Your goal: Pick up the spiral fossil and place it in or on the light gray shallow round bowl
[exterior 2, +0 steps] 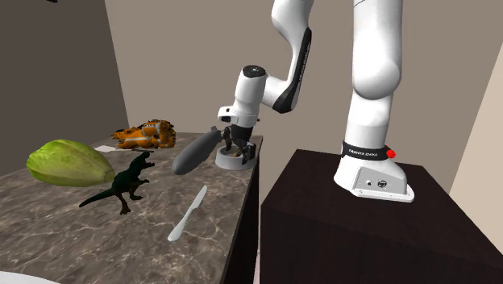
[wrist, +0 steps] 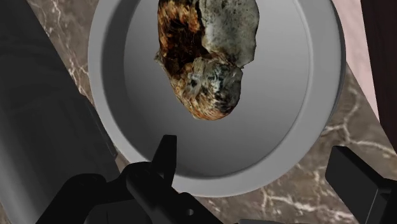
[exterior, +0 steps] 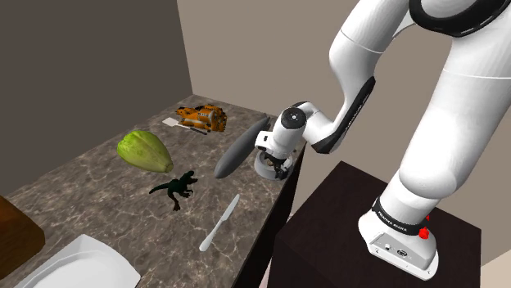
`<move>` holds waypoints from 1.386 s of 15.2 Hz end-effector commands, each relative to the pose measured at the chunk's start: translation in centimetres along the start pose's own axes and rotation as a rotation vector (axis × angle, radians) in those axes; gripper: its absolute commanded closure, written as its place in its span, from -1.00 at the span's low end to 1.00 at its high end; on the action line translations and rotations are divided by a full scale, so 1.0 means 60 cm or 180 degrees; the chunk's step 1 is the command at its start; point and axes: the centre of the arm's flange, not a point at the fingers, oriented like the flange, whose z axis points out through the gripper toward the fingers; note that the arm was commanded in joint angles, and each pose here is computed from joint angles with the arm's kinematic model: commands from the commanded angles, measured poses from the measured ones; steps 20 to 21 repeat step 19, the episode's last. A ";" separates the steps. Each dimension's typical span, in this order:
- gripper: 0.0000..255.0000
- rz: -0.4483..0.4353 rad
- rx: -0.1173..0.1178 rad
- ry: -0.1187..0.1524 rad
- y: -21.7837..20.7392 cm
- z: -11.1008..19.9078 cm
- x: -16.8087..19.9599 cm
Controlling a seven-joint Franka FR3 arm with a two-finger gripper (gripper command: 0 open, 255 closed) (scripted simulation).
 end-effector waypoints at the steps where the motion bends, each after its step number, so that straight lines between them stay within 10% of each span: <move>1: -1.00 -0.0001 -0.0001 0.0001 0.000 0.003 0.000; 5: -1.00 -0.0001 -0.0001 0.0001 0.000 0.003 0.000; 6: 1.00 -0.0001 -0.0001 0.0001 0.000 0.003 0.000; 21: 1.00 -0.0001 -0.0001 0.0001 0.013 -0.030 -0.004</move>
